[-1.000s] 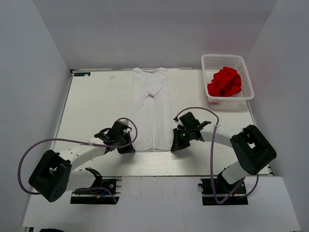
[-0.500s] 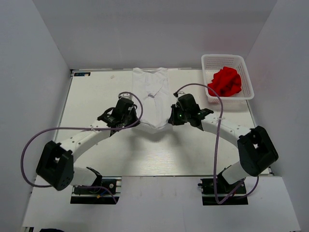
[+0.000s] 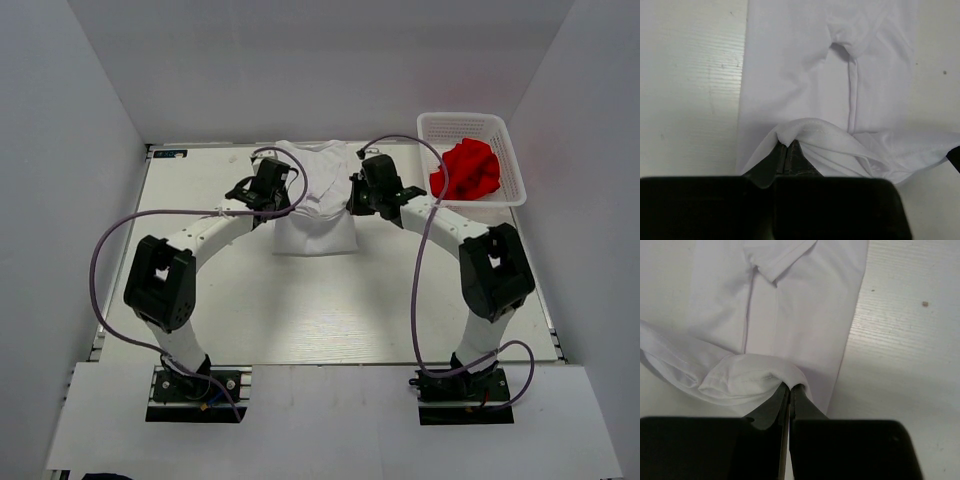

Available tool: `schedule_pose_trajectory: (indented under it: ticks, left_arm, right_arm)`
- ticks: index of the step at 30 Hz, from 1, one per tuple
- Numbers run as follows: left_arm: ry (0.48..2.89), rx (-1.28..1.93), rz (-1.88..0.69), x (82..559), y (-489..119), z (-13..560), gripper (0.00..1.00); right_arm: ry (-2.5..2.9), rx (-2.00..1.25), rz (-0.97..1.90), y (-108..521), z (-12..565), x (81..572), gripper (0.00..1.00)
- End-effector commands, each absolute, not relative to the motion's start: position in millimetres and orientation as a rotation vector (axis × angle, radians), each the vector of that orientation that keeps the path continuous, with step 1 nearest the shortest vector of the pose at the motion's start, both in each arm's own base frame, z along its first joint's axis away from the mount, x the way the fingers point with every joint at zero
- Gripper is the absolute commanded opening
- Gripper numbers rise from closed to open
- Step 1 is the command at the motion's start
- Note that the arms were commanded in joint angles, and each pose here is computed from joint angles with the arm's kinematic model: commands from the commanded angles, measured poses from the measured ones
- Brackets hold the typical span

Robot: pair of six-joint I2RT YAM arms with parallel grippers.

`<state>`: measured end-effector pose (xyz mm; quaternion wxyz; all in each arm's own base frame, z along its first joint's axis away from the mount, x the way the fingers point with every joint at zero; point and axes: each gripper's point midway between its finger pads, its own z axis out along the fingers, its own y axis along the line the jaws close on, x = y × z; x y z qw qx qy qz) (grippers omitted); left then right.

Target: Fold and stack the t-shirts

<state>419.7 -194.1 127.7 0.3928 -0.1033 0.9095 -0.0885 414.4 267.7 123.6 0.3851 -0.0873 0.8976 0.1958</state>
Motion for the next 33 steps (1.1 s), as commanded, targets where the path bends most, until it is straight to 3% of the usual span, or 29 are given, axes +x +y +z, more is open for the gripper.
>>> schedule_pose_trajectory:
  ticks: [1, 19, 21, 22, 24, 25, 26, 27, 29, 33]
  left_arm:
    - [2.244, -0.260, -0.203, 447, -190, 150, 0.00]
    - [2.316, -0.280, -0.256, 508, -190, 111, 0.00]
    - [2.302, -0.304, -0.263, 512, -187, 113, 0.27]
    - [2.291, -0.346, -0.253, 517, -179, 107, 0.39]
    - [2.250, -0.390, -0.251, 531, -167, 113, 0.65]
    - [2.240, -0.402, -0.249, 541, -164, 108, 0.74]
    - [2.224, -0.416, -0.248, 553, -160, 110, 0.78]
    - [2.154, -0.417, -0.280, 580, -156, 142, 0.81]
    - [2.215, -0.400, -0.297, 599, -161, 150, 0.88]
    - [2.289, -0.348, -0.279, 575, -164, 147, 1.00]
  right_arm:
    - [2.221, -0.251, 0.508, 272, 141, 442, 0.00]
    - [2.271, -0.202, 0.635, 289, 97, 506, 0.00]
    - [2.258, -0.186, 0.647, 289, 101, 515, 0.18]
    - [2.267, -0.161, 0.655, 289, 95, 519, 0.34]
    - [2.230, -0.153, 0.687, 292, 103, 537, 0.43]
    - [2.207, -0.151, 0.685, 291, 106, 547, 0.54]
    - [2.131, -0.156, 0.695, 295, 132, 566, 0.80]
    - [2.153, -0.178, 0.721, 295, 123, 569, 0.90]
    - [2.132, -0.201, 0.757, 298, 140, 572, 0.90]
    - [2.143, -0.313, 0.797, 302, 138, 529, 0.90]
